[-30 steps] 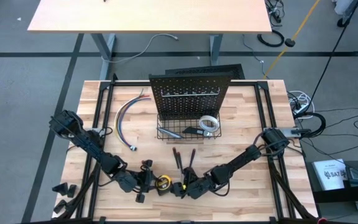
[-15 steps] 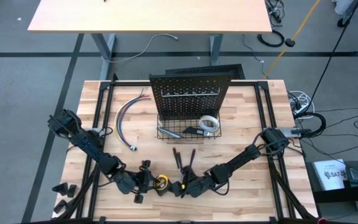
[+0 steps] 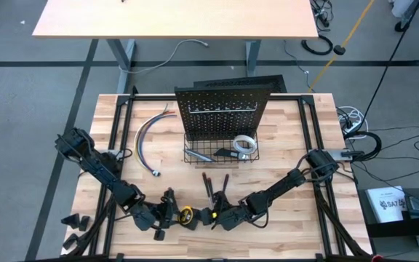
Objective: Hang tools onto peg board
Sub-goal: Hang the tape measure onto the wire basket on the pegboard
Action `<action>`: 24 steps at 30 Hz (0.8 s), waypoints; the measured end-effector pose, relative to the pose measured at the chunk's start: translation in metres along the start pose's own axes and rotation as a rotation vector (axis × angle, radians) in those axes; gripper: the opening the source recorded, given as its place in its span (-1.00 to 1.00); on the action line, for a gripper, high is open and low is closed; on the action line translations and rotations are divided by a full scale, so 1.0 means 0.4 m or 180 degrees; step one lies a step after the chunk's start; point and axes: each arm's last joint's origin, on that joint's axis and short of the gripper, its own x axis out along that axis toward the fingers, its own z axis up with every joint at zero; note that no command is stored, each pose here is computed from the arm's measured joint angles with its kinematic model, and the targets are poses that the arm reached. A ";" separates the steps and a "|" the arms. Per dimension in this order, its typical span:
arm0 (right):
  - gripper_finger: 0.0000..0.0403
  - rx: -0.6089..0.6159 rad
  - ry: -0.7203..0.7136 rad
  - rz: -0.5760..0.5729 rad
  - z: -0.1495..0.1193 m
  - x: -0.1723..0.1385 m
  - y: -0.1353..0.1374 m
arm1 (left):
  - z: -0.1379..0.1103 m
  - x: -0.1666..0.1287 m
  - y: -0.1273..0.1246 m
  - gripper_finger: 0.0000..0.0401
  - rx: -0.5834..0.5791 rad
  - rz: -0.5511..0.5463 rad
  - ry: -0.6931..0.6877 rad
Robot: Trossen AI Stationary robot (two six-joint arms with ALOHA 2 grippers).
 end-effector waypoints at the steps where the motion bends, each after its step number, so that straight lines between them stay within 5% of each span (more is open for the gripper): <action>1: -0.02 0.0073 0.0019 -0.0010 -0.004 -0.002 -0.001 | 0.000 0.000 0.000 -0.37 -0.0001 0.0000 0.0000; 24: 0.02 0.0157 -0.0139 -0.0130 0.000 -0.001 -0.013 | -0.001 0.001 0.002 -0.37 0.0003 0.0035 -0.0020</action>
